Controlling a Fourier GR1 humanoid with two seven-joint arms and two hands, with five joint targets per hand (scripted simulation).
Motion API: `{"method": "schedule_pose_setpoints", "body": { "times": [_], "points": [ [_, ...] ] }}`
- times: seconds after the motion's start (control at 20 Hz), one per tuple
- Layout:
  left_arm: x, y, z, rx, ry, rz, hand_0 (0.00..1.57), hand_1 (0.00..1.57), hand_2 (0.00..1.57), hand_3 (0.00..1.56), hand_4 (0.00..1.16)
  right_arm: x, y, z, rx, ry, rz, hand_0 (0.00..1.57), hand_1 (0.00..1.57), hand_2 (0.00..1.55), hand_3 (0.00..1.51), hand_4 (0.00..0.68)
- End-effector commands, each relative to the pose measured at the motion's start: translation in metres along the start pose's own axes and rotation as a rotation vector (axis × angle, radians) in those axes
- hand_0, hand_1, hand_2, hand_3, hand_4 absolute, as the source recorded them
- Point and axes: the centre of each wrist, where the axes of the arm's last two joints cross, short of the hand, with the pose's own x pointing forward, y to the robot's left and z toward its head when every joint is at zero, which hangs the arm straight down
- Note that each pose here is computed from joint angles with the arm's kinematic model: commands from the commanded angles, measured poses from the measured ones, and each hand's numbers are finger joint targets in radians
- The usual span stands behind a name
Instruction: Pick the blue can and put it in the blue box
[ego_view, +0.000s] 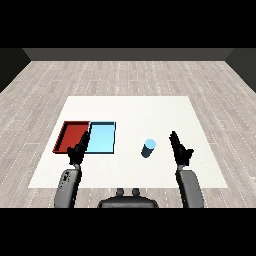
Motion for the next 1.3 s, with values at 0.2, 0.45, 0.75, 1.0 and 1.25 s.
{"method": "schedule_pose_setpoints", "body": {
  "times": [0.2,0.45,0.75,1.0,1.25],
  "points": [
    [0.005,0.008,-0.0053,0.039,-0.047,0.011,0.0,0.0,0.0,0.0,0.0,0.006,-0.026,-0.007,0.015,-0.032,0.029,0.0,0.0,0.0,0.0,0.0],
    [0.03,-0.004,-0.012,0.007,-0.46,0.13,0.0,0.0,0.0,0.0,0.0,0.011,-0.021,-0.005,0.121,-0.276,-0.165,0.0,0.0,0.0,0.0,0.0],
    [0.015,0.011,-0.0145,0.004,-0.494,0.133,0.0,0.0,0.0,0.0,0.0,0.007,-0.033,-0.009,0.137,-0.266,-0.187,0.0,0.0,0.0,0.0,0.0],
    [0.017,0.003,-0.0208,-0.01,-0.489,0.13,0.0,0.0,0.0,0.0,0.0,0.005,-0.016,-0.022,0.131,-0.263,-0.188,0.0,0.0,0.0,0.0,0.0],
    [0.01,0.029,-0.0059,0.03,-0.502,0.104,0.0,0.0,0.0,0.0,0.0,0.019,-0.031,-0.012,0.172,-0.28,-0.208,0.0,0.0,0.0,0.0,0.0]
  ]
}}
